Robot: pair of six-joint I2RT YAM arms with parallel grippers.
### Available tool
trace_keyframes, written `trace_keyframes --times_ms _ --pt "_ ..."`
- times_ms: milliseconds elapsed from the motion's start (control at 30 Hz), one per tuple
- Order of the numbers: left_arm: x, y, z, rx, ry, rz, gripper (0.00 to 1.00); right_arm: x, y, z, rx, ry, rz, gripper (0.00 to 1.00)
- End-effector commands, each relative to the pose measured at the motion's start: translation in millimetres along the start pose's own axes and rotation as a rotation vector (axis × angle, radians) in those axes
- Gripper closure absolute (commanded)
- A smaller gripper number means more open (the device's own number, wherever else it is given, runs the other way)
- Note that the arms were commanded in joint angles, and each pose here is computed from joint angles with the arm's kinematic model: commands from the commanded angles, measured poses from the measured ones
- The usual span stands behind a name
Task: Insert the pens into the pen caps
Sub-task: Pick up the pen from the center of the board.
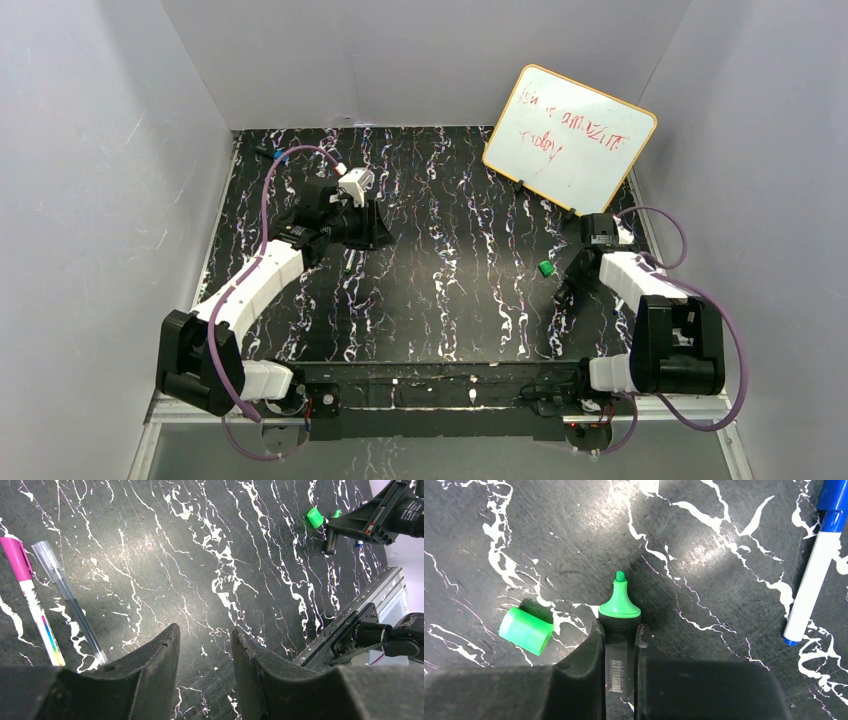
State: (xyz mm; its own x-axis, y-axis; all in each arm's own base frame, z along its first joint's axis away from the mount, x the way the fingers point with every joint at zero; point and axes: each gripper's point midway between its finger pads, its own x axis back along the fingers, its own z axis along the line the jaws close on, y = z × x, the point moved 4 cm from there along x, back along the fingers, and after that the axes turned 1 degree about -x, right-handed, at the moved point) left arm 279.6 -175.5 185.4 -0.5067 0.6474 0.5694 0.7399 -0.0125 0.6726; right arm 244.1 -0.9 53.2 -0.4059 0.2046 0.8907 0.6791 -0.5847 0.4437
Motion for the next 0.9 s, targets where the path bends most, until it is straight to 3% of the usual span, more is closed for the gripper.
trace_keyframes --times_ms 0,500,867 --pt "1.5 -0.2 0.0 -0.003 -0.014 0.009 0.59 -9.5 -7.5 -2.9 0.011 -0.028 0.047 0.99" --pt "2.2 -0.2 1.9 -0.001 -0.006 0.01 0.59 -22.9 22.8 43.5 0.065 0.114 0.034 0.99" --pt "1.1 -0.2 4.5 0.003 -0.001 0.013 0.59 -17.2 -11.2 111.2 0.294 0.223 0.051 0.99"
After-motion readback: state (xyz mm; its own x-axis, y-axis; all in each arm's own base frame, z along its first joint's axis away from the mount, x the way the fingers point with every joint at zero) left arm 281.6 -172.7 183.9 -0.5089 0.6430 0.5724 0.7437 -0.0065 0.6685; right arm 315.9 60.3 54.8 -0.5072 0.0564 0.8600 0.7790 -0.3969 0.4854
